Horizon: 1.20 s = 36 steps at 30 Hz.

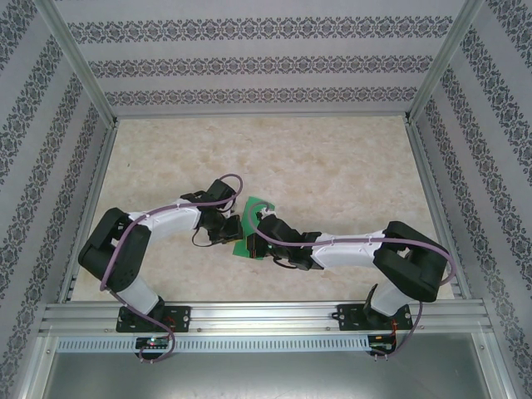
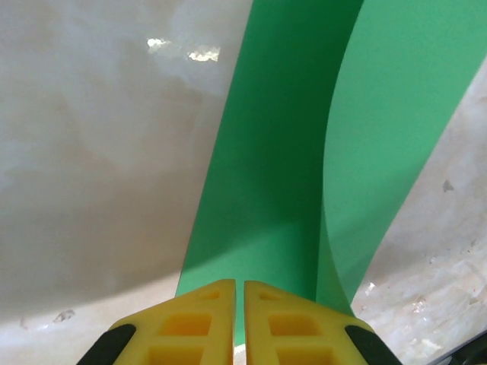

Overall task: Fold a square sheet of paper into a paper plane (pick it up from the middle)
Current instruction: Fold the triangle a second time at the center of the table.

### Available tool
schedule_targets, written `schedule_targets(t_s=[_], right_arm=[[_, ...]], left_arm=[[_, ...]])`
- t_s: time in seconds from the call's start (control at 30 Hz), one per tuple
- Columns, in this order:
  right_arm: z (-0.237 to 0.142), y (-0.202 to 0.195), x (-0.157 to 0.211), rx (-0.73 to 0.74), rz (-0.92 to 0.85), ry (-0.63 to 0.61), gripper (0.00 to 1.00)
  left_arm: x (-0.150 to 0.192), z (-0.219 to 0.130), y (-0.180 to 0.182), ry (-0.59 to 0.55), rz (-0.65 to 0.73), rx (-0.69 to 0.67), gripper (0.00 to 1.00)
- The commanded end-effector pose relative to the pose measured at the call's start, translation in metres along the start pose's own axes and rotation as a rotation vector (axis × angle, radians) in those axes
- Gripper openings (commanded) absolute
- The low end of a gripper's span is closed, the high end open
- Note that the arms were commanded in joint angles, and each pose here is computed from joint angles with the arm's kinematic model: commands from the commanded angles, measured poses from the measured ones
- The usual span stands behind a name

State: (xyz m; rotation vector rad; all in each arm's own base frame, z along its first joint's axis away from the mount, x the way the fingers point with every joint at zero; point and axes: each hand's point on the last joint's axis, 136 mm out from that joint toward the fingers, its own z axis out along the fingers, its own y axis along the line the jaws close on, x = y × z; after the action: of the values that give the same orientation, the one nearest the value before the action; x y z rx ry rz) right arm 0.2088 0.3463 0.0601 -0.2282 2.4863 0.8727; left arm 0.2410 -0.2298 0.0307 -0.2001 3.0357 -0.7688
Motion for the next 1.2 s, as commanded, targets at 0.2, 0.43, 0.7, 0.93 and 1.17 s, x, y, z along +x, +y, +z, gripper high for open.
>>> schedule_targets(t_s=[0.2,0.43,0.7,0.93,1.17], right_arm=[[0.004,0.007,-0.004,-0.021,0.000,0.008,0.04],[0.003,0.002,-0.005,-0.003,-0.006,0.016,0.04],[-0.005,-0.010,-0.013,0.028,-0.023,0.014,0.05],[-0.006,-0.024,-0.023,0.029,-0.040,0.058,0.06],[-0.004,-0.032,-0.025,0.033,-0.101,0.150,0.07]], left_arm=[[-0.004,0.010,-0.005,0.008,-0.016,0.055,0.12],[-0.001,0.019,0.009,0.010,-0.033,0.011,0.11],[-0.001,0.021,0.019,0.005,-0.034,-0.034,0.11],[-0.003,0.021,0.024,-0.004,-0.027,-0.063,0.11],[-0.002,0.019,0.026,-0.004,-0.023,-0.079,0.11]])
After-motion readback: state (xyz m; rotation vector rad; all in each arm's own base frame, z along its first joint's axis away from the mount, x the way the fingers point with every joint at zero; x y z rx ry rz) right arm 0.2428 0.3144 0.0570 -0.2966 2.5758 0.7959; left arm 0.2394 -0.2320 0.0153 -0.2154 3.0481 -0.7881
